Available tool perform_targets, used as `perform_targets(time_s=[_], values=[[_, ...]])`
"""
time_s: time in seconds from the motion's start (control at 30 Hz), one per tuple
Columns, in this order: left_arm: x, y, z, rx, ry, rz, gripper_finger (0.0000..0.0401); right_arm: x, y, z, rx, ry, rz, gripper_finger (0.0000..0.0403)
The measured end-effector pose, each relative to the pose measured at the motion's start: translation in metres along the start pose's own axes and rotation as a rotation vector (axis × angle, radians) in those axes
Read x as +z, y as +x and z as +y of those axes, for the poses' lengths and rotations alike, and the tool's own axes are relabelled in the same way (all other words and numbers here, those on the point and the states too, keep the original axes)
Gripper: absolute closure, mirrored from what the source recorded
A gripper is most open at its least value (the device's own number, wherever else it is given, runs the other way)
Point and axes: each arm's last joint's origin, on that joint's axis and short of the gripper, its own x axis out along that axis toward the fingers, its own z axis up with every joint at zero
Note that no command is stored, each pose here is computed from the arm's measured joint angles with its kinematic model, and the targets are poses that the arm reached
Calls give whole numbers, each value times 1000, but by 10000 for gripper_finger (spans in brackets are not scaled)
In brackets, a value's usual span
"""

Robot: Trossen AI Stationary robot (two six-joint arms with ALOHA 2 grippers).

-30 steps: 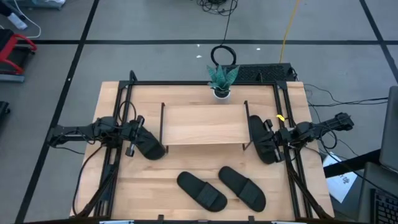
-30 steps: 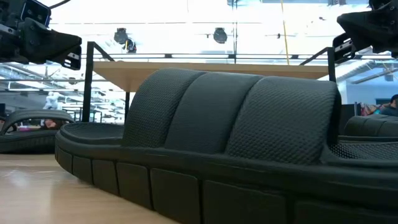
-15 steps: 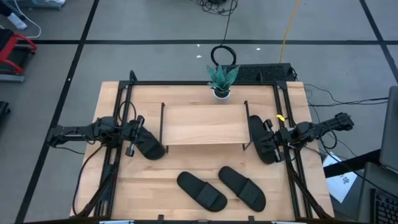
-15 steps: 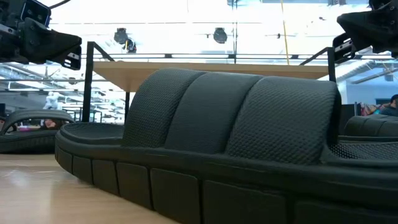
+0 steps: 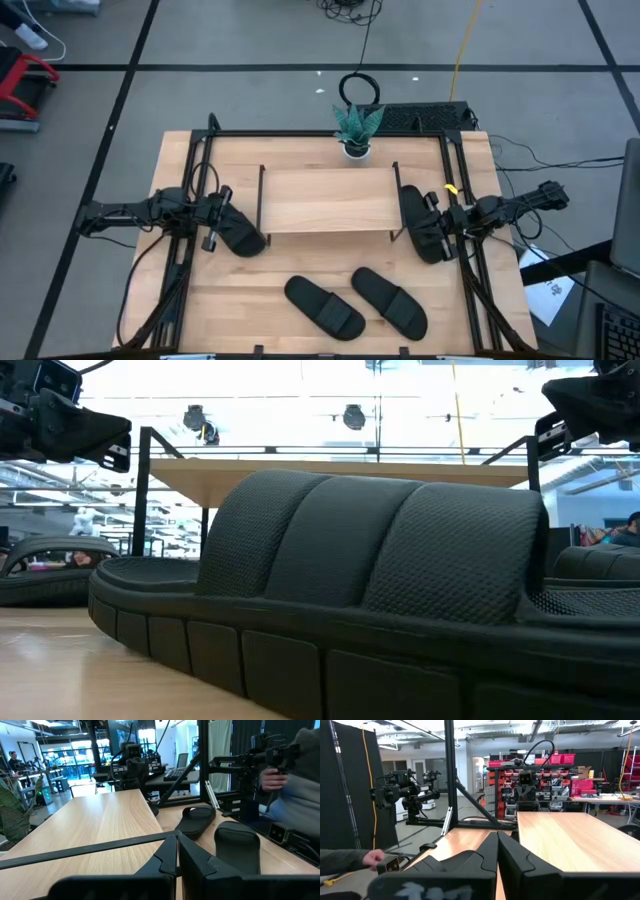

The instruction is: Pick and place slides into the shelf

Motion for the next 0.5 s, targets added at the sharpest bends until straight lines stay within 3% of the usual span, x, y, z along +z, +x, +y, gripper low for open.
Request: perform_targets(time_s=[0.5], values=[[0, 0, 0, 0, 0, 0, 382, 1, 0, 0, 0, 1, -8, 403]])
